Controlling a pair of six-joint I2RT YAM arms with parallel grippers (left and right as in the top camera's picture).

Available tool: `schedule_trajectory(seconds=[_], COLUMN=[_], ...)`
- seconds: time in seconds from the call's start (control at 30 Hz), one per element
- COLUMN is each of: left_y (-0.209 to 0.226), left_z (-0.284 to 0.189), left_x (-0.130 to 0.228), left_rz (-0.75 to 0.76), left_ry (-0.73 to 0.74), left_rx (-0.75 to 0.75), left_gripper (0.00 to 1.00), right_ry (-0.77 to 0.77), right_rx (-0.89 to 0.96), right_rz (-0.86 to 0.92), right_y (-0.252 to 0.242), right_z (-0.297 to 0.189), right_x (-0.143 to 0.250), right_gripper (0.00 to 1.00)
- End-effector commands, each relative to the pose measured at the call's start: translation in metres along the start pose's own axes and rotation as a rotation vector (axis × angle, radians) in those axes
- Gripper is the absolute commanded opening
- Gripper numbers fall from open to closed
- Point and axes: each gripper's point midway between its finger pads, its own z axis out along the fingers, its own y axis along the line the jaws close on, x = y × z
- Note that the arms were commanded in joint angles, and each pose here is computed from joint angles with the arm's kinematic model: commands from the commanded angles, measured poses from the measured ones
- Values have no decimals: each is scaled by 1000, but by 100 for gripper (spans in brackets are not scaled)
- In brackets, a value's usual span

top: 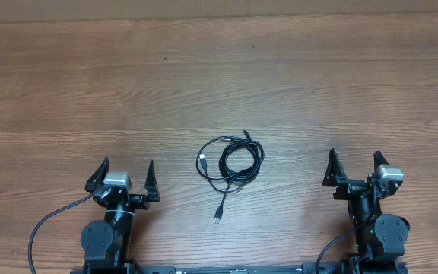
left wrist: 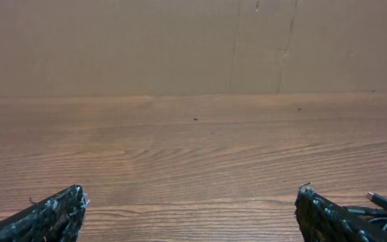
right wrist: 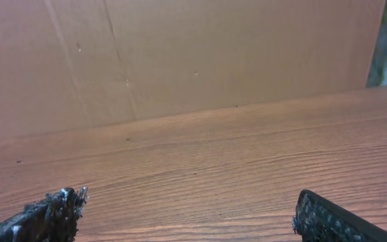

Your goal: Untangle cables

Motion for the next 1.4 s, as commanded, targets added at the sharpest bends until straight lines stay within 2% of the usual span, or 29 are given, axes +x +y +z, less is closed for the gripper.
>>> schedule_trajectory(seconds=[0.0,0.87,1.37], left_y=[5,5,5], left_z=[0,0,0], left_x=[1,1,1], left_rz=[22,20,-99], left_ry=[-2,-3,-4], left_rx=[-27,-27,-23], left_gripper=[100,100,99], right_ry=[-1,-1,-1], right_rx=[20,20,20], right_rz=[4,4,4], right_y=[-4,-4,-4], right_z=[1,1,1], right_x=[3,3,3], right_gripper=[100,100,100])
